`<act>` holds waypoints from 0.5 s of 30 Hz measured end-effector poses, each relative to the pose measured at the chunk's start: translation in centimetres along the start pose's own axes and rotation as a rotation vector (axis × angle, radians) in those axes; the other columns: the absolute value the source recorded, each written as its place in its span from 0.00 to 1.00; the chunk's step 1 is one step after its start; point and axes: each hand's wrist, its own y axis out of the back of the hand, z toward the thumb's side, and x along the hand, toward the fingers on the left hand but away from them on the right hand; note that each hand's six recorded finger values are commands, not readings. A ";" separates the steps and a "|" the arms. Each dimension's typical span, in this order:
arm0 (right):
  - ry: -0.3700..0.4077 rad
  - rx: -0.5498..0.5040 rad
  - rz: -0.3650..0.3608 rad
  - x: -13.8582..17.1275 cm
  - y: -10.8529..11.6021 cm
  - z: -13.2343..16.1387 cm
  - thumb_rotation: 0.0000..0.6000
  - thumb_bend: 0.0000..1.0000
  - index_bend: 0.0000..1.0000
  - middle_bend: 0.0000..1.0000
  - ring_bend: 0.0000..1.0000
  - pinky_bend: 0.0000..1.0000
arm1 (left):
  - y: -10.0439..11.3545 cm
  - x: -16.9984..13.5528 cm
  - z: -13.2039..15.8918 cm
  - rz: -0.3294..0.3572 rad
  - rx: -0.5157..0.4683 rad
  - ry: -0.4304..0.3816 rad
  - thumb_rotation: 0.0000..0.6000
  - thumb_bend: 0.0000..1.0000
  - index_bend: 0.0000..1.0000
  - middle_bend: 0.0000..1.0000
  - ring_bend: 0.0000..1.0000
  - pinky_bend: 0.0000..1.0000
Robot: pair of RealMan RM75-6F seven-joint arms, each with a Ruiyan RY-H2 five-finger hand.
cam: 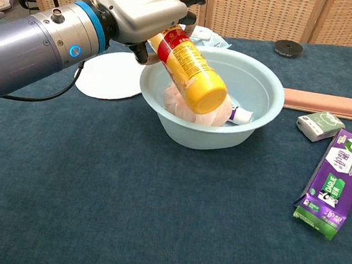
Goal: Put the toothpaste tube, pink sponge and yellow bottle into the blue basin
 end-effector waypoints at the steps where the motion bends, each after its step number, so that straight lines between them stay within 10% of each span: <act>1: 0.000 0.001 0.001 0.0 0.0 0.0 1.00 0.13 0.08 0.00 0.00 0.06 | -0.1 0.0 -0.3 -0.004 0.008 0.015 1.00 0.21 0.29 0.01 0.09 0.17; 15: -0.003 0.003 -0.002 0.0 0.0 0.0 1.00 0.13 0.08 0.00 0.00 0.06 | 0.1 -0.4 -2.4 0.017 0.010 0.113 1.00 0.13 0.23 0.00 0.04 0.12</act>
